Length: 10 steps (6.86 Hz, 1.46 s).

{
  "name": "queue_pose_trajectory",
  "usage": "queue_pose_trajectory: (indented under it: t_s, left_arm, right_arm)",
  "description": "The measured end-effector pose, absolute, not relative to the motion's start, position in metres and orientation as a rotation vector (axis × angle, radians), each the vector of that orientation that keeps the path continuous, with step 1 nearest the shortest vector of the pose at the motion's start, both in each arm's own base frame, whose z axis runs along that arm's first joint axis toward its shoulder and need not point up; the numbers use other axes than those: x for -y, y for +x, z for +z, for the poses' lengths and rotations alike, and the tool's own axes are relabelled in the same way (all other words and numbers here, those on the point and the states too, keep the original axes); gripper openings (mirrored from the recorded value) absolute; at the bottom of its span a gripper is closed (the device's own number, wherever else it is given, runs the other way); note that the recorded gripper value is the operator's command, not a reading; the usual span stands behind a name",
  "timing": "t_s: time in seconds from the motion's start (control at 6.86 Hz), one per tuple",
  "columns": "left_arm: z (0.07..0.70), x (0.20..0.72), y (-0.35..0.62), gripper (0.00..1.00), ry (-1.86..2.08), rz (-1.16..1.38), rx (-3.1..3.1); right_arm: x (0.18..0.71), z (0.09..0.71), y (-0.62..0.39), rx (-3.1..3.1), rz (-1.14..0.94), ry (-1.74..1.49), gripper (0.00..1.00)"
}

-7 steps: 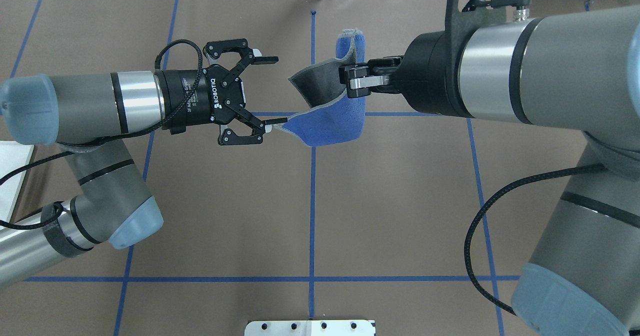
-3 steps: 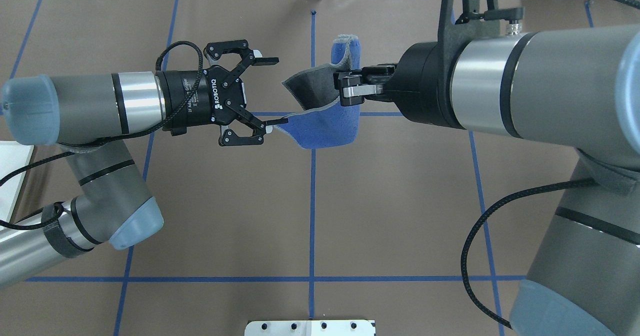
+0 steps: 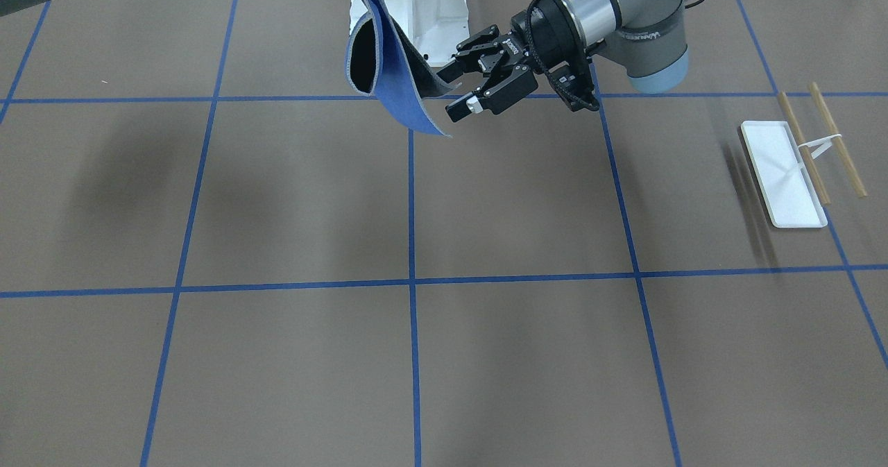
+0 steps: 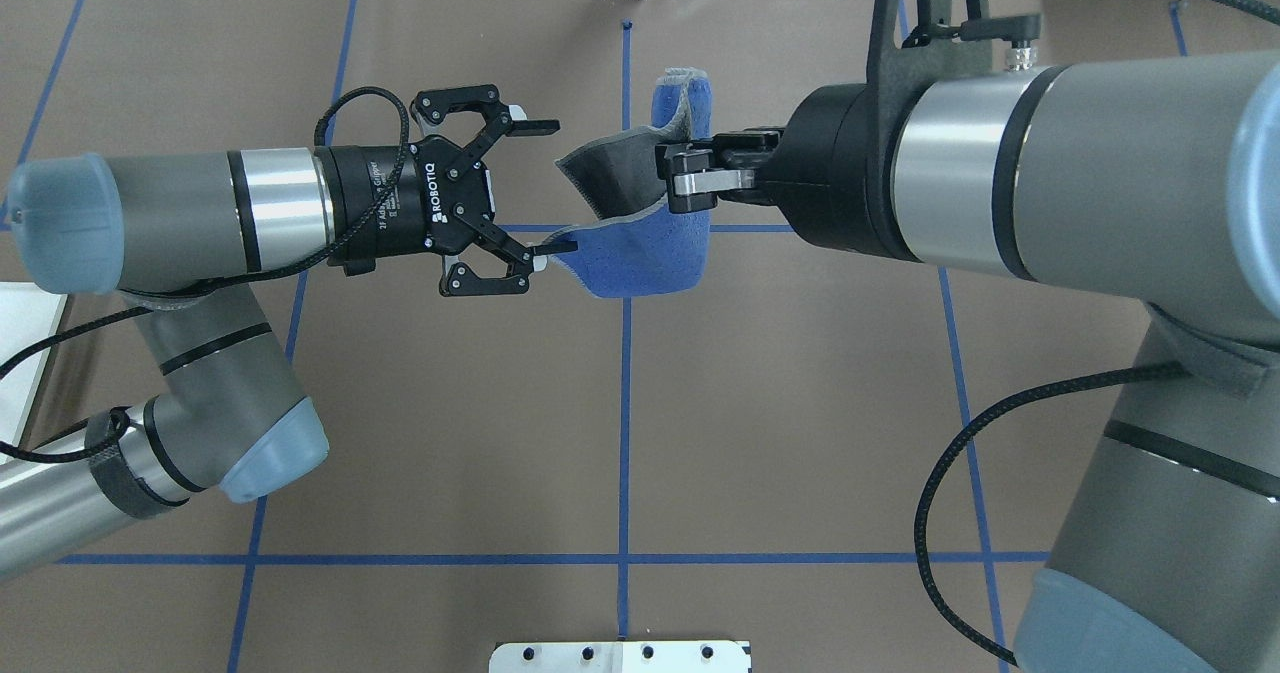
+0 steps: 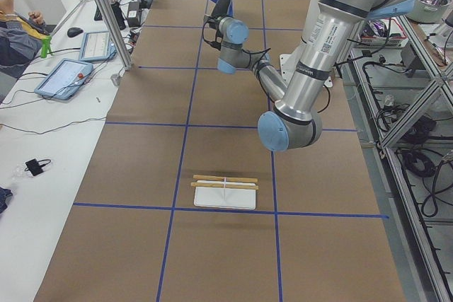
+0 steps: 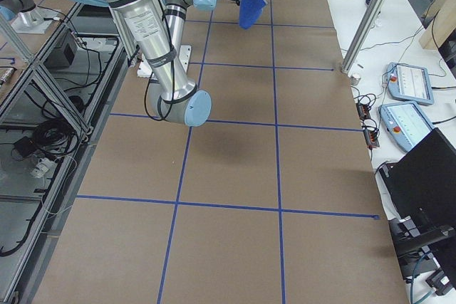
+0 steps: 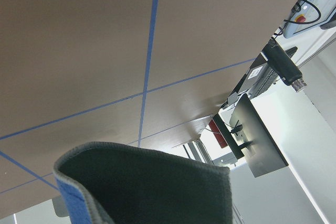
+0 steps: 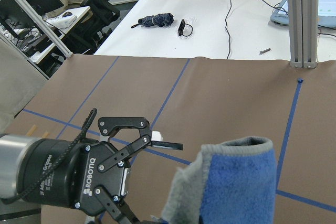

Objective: Hang towel on rack

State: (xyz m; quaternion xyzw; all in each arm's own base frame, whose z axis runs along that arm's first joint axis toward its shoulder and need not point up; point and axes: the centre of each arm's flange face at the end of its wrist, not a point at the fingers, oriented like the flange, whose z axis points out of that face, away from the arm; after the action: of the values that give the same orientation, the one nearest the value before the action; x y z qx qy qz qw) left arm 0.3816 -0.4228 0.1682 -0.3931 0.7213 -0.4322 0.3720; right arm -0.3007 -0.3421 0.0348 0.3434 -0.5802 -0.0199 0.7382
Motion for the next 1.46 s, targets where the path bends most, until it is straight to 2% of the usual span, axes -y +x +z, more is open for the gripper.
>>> queue_pose_trajectory:
  t_s: [0.73, 1.46]
  left_arm:
    - [0.167, 0.423, 0.382, 0.97, -1.003, -1.105, -1.853]
    - [0.17, 0.423, 0.385, 0.97, -1.006, -1.107, -1.846]
  right_arm:
    - [0.312, 0.032, -0.307, 1.308, -0.064, 0.761, 0.0]
    - [0.306, 0.026, -0.305, 1.327, -0.07, 0.766, 0.0]
